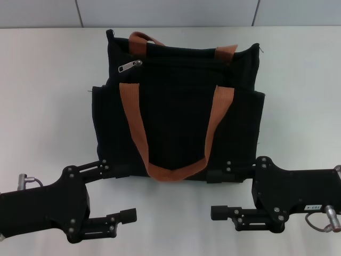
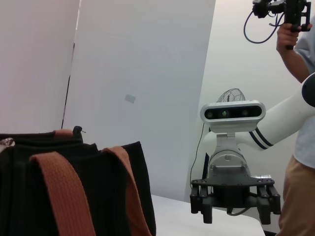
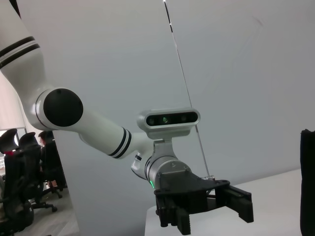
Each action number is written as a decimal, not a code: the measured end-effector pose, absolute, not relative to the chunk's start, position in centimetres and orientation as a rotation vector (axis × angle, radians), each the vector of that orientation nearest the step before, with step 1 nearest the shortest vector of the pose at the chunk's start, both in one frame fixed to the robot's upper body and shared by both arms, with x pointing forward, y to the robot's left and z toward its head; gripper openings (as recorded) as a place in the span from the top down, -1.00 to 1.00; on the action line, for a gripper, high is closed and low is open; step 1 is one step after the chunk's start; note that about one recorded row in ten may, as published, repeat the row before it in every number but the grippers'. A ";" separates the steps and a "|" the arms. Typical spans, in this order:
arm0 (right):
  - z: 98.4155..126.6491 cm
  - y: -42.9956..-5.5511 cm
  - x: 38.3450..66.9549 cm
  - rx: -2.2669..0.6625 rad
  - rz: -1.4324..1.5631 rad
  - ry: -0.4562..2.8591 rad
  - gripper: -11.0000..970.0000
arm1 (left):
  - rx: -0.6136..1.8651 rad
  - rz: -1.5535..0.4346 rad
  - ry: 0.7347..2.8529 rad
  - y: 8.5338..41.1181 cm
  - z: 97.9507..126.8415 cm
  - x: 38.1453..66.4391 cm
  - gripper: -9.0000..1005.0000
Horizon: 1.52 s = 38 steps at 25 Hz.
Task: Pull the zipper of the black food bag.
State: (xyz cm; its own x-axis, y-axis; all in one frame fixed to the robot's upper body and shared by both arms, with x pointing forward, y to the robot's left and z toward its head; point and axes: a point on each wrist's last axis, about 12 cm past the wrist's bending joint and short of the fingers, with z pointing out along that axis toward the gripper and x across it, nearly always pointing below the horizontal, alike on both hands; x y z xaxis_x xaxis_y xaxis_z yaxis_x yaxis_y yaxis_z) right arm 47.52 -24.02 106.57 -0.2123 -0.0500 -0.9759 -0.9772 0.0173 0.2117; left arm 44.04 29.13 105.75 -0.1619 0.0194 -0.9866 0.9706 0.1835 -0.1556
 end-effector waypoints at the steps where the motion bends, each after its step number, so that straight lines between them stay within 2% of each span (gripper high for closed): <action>1: 106.5 -24.0 47.5 -1.129 1.331 1.410 -0.26 | 1.018 -1.169 1.431 29.1 105.8 44.1 -0.57; 11: 106.4 -24.0 47.3 -1.103 1.341 1.411 -0.26 | 0.982 -1.111 1.424 29.5 106.0 44.7 -0.57; 18: 106.2 -23.8 47.0 -1.088 1.353 1.407 -0.26 | 0.580 -0.821 1.415 32.7 105.6 44.9 -0.56; 22: 105.8 -23.5 46.5 -1.085 1.344 1.373 -0.26 | 0.322 -0.544 1.354 34.1 104.8 45.5 -0.56; 23: 105.8 -23.5 46.5 -1.086 1.341 1.367 -0.26 | 0.322 -0.544 1.354 34.1 104.8 45.5 -0.56; 26: 105.8 -23.4 46.6 -1.086 1.338 1.363 -0.26 | 0.328 -0.531 1.402 34.0 105.1 47.7 -0.56; 27: 105.8 -23.4 46.6 -1.085 1.337 1.364 -0.26 | 0.414 -0.563 1.475 32.9 105.0 49.8 -0.56; 28: 105.8 -23.4 46.6 -1.085 1.336 1.366 -0.26 | 0.414 -0.563 1.475 32.9 105.0 49.8 -0.56; 31: 105.7 -23.4 46.8 -1.086 1.324 1.377 -0.26 | 0.534 -0.574 1.547 30.8 104.7 52.1 -0.56; 34: 105.6 -23.4 46.8 -1.085 1.321 1.381 -0.26 | 0.632 -0.613 1.559 29.3 104.7 52.7 -0.56; 38: 105.6 -23.4 46.7 -1.081 1.317 1.383 -0.26 | 0.652 -0.626 1.554 29.0 104.7 52.7 -0.55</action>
